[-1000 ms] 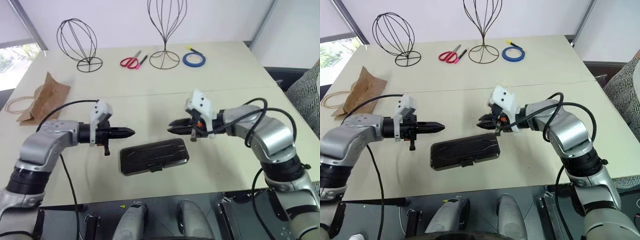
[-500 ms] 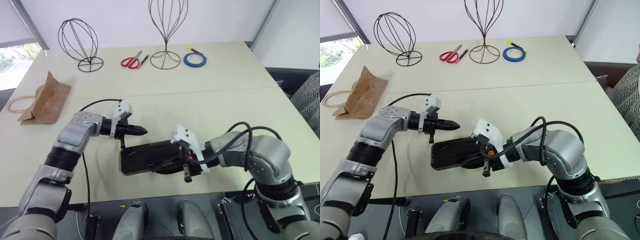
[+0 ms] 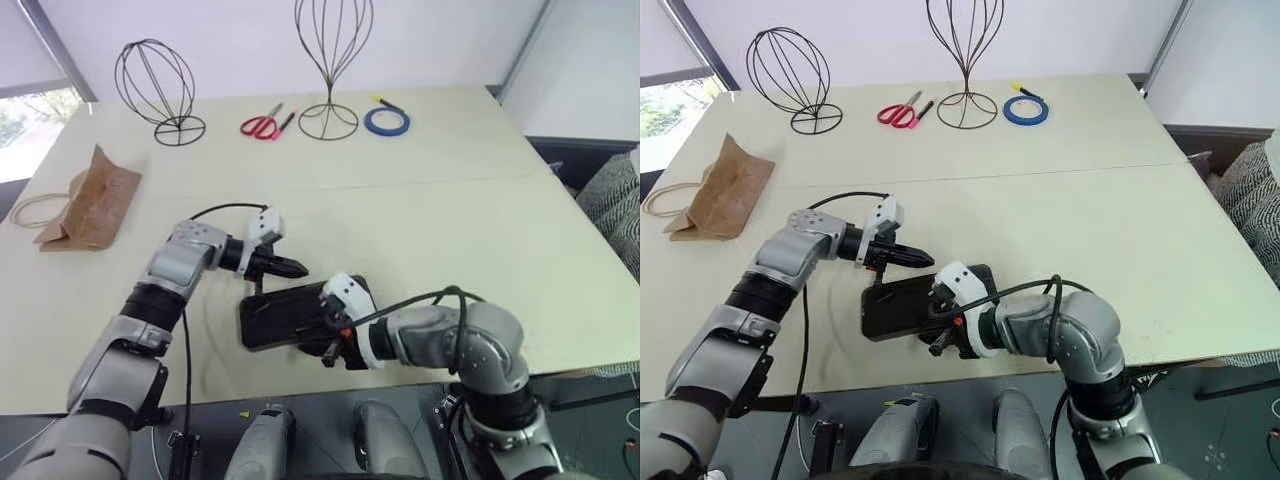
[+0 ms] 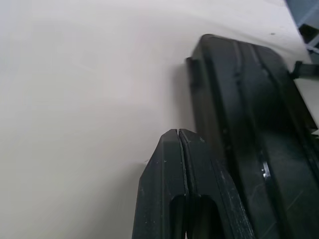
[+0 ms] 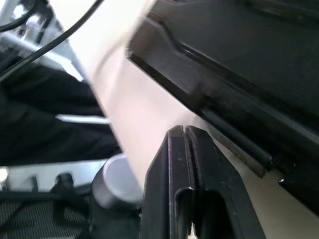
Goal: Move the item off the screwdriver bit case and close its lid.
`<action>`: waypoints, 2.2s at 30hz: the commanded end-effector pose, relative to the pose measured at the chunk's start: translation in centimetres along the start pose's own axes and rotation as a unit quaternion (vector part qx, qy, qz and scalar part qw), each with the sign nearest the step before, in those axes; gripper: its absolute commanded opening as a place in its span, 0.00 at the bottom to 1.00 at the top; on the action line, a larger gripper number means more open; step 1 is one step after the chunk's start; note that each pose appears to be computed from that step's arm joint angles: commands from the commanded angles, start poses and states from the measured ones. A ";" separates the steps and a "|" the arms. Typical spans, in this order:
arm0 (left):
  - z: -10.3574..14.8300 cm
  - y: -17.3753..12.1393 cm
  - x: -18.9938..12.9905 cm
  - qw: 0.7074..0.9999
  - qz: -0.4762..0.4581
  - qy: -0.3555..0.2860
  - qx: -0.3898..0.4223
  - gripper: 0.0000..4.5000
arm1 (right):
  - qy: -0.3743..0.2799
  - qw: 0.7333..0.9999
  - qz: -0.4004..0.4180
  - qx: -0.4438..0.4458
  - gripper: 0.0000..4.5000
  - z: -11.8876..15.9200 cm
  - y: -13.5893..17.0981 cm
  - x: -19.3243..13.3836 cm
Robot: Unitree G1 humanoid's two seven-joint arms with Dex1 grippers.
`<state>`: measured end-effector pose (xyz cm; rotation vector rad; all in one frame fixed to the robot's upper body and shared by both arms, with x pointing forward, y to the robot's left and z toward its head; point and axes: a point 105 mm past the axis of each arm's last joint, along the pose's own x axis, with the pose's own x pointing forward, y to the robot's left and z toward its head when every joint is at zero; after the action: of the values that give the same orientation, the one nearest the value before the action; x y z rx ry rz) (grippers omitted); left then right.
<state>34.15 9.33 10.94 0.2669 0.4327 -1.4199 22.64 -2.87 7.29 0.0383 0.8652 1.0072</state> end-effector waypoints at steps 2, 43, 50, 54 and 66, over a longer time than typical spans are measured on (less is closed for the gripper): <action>1.3 0.0 -0.1 1.000 -0.002 -0.007 0.025 0.00 | -0.008 0.999 -0.039 -0.008 0.00 -0.3 0.0 -0.3; -0.2 0.6 1.4 0.999 0.023 0.007 0.049 0.00 | -0.011 0.974 -0.033 -0.223 0.00 1.7 1.9 -3.8; 1.9 2.3 -5.9 0.985 0.154 -0.069 0.026 0.00 | -0.010 0.963 -0.014 -0.269 0.00 2.3 1.0 -8.3; 3.1 1.4 -8.5 0.973 0.208 -0.102 0.019 0.00 | -0.057 0.954 -0.079 -0.285 0.00 4.7 -1.5 -9.8; 2.0 -6.5 -9.2 0.933 0.303 -0.181 -0.073 0.00 | -0.135 0.930 -0.133 -0.314 0.00 6.9 -4.2 -11.7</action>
<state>27.75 15.85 15.79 -0.0041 0.1808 -0.8145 27.07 -11.13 16.39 -0.4460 0.3087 0.9744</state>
